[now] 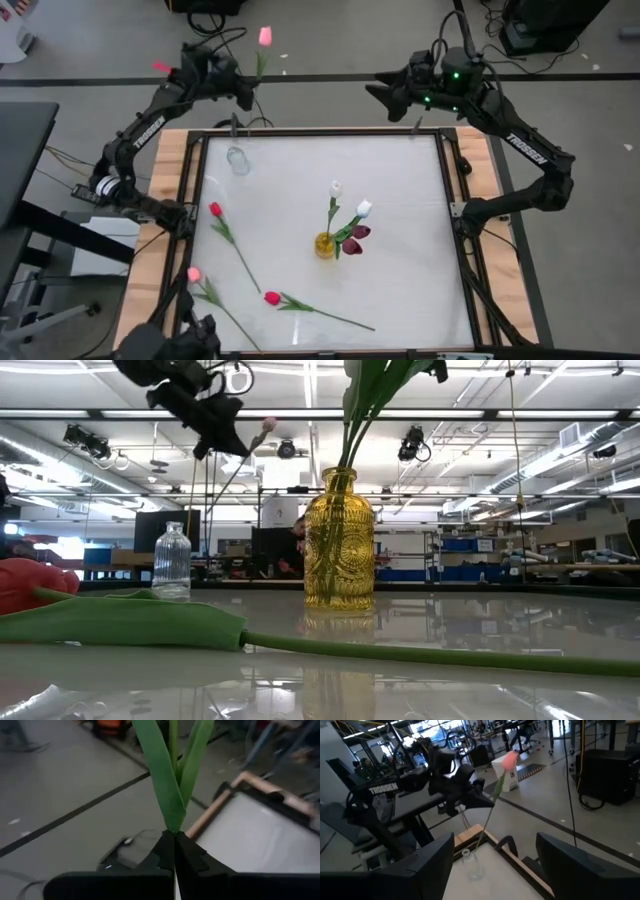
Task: Sort flowers into vase by color
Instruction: Put the top pink tulip into the transparent flower vase
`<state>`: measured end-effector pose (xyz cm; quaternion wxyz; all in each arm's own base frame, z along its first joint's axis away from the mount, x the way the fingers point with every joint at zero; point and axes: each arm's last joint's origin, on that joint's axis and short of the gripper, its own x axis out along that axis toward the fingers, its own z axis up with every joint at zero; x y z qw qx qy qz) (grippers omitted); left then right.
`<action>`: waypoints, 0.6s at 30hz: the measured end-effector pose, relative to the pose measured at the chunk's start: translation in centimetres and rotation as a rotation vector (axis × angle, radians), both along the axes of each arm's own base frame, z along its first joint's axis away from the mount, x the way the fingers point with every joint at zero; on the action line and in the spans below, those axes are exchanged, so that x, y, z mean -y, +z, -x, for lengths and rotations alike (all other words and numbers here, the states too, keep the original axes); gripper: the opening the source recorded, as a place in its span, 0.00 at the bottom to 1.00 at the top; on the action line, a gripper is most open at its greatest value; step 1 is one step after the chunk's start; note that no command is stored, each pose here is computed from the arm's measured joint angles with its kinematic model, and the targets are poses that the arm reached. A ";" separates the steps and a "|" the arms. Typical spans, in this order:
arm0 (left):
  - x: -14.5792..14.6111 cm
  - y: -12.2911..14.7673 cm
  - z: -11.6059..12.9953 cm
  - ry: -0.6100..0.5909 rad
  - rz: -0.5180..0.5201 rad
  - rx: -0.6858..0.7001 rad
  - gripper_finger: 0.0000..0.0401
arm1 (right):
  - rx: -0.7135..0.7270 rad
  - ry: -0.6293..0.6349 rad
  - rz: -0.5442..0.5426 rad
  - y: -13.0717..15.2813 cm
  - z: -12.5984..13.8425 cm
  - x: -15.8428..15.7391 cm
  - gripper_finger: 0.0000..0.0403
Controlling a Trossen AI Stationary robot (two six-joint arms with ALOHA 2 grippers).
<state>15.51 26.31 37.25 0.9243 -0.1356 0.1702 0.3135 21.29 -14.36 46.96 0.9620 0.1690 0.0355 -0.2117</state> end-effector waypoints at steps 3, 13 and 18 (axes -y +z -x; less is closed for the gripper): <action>1.2 -1.5 0.6 -0.037 0.006 0.052 0.01 | 0.003 0.000 0.003 0.0 0.0 0.0 0.70; 8.3 -5.1 3.8 -0.004 -0.125 0.182 0.01 | 0.024 -0.008 0.029 0.2 0.0 0.6 0.67; 10.8 -5.7 5.5 0.063 -0.315 0.258 0.01 | 0.023 0.008 0.014 -0.1 -0.5 0.9 0.67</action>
